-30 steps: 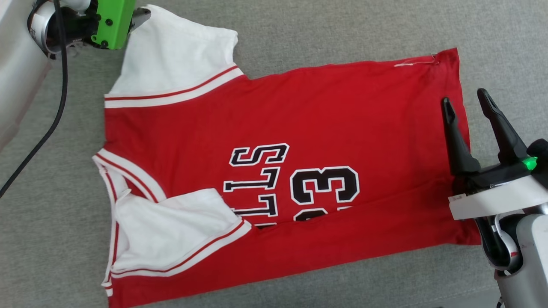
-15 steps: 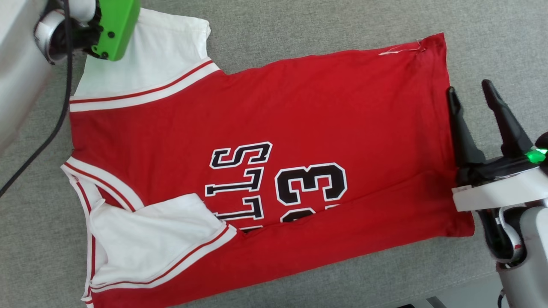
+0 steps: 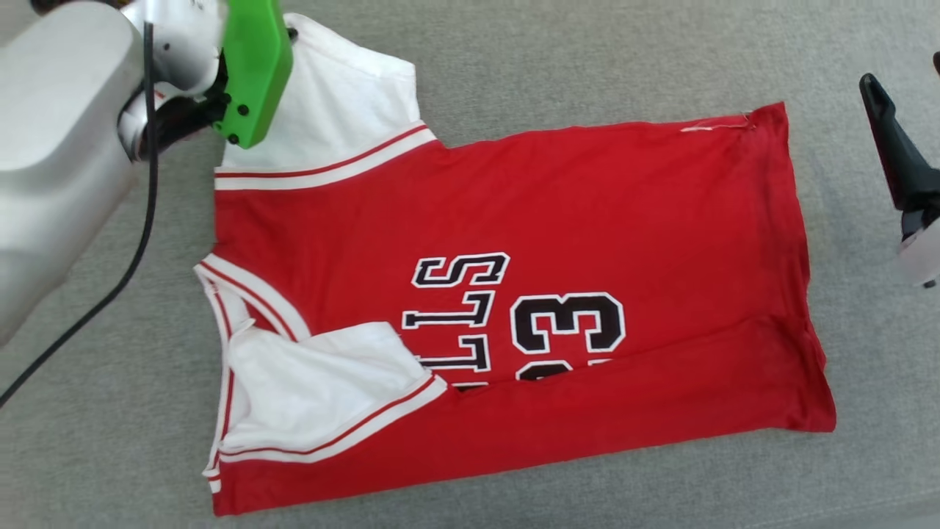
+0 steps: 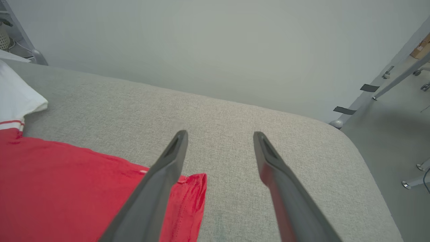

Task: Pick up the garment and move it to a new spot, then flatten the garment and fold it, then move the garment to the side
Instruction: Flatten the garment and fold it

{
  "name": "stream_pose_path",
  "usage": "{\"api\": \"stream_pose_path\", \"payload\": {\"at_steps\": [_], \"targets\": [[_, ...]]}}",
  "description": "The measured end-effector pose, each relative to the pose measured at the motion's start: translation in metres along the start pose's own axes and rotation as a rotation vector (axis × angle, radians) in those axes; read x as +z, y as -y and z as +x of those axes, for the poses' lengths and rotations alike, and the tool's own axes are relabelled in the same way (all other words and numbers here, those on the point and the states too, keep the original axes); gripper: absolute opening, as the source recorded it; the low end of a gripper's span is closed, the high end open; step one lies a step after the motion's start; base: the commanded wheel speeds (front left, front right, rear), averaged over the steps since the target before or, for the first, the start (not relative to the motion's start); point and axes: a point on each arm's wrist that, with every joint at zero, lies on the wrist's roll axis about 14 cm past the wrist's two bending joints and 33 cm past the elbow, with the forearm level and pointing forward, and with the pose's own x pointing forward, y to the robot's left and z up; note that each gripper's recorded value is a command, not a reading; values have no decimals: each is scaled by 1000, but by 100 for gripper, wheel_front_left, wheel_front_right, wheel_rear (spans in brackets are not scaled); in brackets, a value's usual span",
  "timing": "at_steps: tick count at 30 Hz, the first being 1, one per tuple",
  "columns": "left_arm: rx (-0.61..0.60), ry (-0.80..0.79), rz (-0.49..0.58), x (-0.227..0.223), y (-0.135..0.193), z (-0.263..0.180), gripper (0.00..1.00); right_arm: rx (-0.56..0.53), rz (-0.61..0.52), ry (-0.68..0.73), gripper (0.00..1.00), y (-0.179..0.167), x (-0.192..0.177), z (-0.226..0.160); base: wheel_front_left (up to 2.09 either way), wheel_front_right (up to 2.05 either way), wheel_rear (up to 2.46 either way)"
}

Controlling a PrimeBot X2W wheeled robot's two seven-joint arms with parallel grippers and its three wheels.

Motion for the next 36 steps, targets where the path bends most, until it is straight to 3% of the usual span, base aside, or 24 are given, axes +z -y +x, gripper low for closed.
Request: {"api": "stream_pose_path", "payload": {"at_steps": [6, 10, 21, 30, 31, 32, 36], "targets": [[15, 65, 29, 0, 6, -24, 0, 65, -51, -331, 100, 3, -23, 12, 0, 0, 0], [24, 90, 52, -1, 10, -35, 0, 103, 10, -537, 100, 0, -47, 15, 0, 0, 0], [8, 113, 44, -13, 12, -30, 0, 158, 44, -769, 100, -24, -94, 49, 0, 0, 0], [26, 122, 21, -26, 2, -24, 0, 173, 67, -888, 100, -36, -143, 52, 0, 0, 0], [29, 125, 19, -25, 1, -24, 0, 174, 77, -869, 66, -36, -141, 54, 0, 0, 0], [39, 156, 18, -20, -1, -27, 0, 174, 83, -807, 0, -37, -135, 57, 0, 0, 0], [58, 190, 6, -16, -3, -33, 0, 182, 96, -687, 0, -41, -118, 62, 0, 0, 0]]}}
